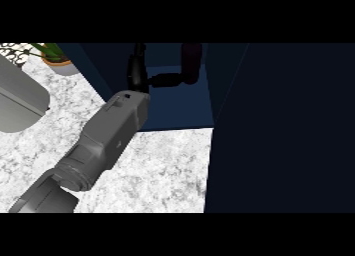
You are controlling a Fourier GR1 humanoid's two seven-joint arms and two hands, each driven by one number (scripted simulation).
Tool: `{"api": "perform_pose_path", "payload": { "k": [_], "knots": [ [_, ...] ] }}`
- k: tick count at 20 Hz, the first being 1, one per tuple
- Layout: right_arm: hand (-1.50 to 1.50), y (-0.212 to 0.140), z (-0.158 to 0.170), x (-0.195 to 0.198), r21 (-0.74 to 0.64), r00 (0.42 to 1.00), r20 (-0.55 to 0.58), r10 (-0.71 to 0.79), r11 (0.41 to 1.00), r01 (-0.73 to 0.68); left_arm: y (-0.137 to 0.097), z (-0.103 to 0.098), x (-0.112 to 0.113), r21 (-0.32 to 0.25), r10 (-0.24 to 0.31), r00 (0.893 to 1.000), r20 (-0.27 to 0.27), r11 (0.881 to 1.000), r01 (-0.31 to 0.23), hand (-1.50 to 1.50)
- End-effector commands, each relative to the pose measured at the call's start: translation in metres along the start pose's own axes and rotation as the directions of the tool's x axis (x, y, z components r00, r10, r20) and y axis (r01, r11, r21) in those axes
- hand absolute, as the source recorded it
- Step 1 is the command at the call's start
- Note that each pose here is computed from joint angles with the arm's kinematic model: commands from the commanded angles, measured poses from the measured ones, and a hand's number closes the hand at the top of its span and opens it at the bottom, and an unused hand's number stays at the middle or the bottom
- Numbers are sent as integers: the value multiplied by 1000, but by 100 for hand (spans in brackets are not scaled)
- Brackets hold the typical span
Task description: Pick up the wine, place it into the cabinet and close the cabinet
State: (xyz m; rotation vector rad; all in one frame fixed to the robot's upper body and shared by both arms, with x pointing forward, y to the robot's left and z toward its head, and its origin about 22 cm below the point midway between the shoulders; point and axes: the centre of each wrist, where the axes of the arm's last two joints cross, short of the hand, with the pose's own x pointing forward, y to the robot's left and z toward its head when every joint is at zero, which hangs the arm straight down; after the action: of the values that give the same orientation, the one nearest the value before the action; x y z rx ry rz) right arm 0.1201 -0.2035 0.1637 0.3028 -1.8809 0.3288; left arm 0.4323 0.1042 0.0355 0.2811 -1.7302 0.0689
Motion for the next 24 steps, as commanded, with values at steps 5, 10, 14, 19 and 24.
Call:
{"api": "perform_pose_path", "payload": {
  "k": [5,10,14,19,24],
  "knots": [
    [-150,8,25,41,-9,996,59,-64,998,65,-12,0,16,-66,155,983,94,987,-149,-150],
    [-150,5,27,42,-30,998,44,-55,998,56,-12,16,1,-119,214,973,85,972,-203,-150],
    [-150,2,33,51,-12,999,47,-26,1000,27,-9,22,1,-144,244,966,84,962,-231,-150],
    [-150,3,25,45,-28,999,42,-30,999,32,-3,38,3,-167,275,955,112,953,-255,-150],
    [-150,11,28,48,-50,998,32,-55,997,57,10,60,-1,-221,293,951,98,938,-266,-150]
  ]
}}
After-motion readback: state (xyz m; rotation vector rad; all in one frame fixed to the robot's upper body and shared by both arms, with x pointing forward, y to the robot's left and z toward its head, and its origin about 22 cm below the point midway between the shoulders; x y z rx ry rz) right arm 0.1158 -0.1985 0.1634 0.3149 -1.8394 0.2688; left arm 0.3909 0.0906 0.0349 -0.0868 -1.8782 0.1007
